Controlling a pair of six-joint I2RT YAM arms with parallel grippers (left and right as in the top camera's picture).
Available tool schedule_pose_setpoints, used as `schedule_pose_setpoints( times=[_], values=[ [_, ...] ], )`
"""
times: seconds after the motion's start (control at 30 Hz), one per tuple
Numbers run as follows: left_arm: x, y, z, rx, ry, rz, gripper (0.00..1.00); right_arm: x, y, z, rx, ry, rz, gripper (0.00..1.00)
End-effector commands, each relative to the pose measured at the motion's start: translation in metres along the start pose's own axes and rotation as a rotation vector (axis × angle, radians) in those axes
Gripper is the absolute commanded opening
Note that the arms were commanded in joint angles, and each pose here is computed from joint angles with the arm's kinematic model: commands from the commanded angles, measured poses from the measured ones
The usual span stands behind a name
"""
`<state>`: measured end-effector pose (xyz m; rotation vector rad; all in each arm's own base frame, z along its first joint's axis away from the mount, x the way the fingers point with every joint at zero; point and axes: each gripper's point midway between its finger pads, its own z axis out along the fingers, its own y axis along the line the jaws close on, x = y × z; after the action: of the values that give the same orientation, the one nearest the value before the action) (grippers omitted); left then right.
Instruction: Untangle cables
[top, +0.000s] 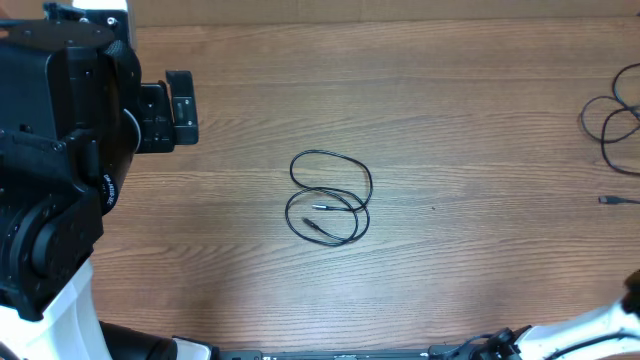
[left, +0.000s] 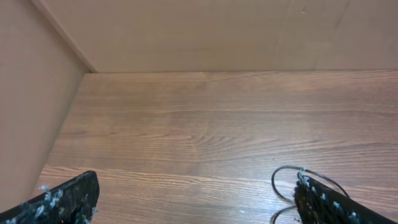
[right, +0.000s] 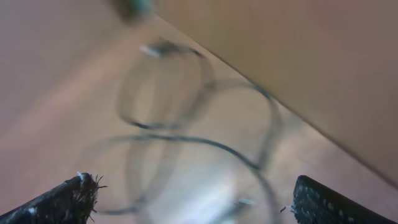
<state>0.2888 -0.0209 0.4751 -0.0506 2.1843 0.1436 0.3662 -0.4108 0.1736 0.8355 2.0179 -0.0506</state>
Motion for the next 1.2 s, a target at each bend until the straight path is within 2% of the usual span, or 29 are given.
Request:
schedule_pose_setpoints(
  times=[0.0, 0.13, 0.23, 0.3, 0.37, 0.4, 0.5, 0.57, 0.67, 0.83, 1.03, 1.17],
  values=[
    [-0.001, -0.002, -0.001, 0.017, -0.003, 0.011, 1.0, -0.067, 0.119, -0.074, -0.223, -0.171, -0.16, 1.0],
    [-0.001, -0.002, -0.001, 0.015, -0.005, 0.01, 1.0, -0.061, 0.255, -0.156, -0.652, -0.202, -0.317, 1.0],
    [-0.001, -0.001, -0.001, 0.015, -0.005, 0.01, 1.0, -0.049, 0.328, -0.223, -0.927, -0.219, -0.393, 1.0],
    [-0.001, -0.002, -0.001, 0.015, -0.005, 0.01, 1.0, -0.034, 0.371, -0.269, -1.132, -0.156, -0.359, 1.0],
    [-0.001, -0.001, -0.001, 0.015, -0.005, 0.01, 1.0, -0.007, 0.405, -0.309, -1.334, -0.085, -0.422, 0.99],
    [-0.001, -0.001, -0.001, 0.015, -0.005, 0.01, 1.0, 0.003, 0.416, -0.317, -1.374, -0.053, -0.429, 0.97],
    [-0.002, 0.002, -0.001, -0.008, -0.008, 0.01, 1.0, 0.046, 0.443, -0.321, -1.412, 0.061, -0.457, 0.95],
    [-0.002, 0.004, -0.001, -0.019, -0.009, 0.01, 1.0, 0.082, 0.454, -0.31, -1.352, 0.123, -0.526, 0.95],
    [-0.002, 0.006, -0.001, -0.029, -0.012, 0.009, 1.0, 0.154, 0.461, -0.294, -1.243, 0.242, -0.76, 0.95],
    [-0.003, 0.006, -0.001, -0.028, -0.015, 0.008, 1.0, 0.271, 0.467, -0.294, -1.188, 0.458, -1.167, 0.96],
    [-0.002, 0.006, -0.001, -0.029, -0.009, 0.011, 1.0, 0.368, 0.503, -0.301, -1.244, 0.535, -1.407, 0.92],
    [-0.002, 0.008, -0.001, -0.037, -0.01, 0.018, 1.0, 0.419, 0.513, -0.285, -1.216, 0.59, -1.502, 0.92]
  ],
)
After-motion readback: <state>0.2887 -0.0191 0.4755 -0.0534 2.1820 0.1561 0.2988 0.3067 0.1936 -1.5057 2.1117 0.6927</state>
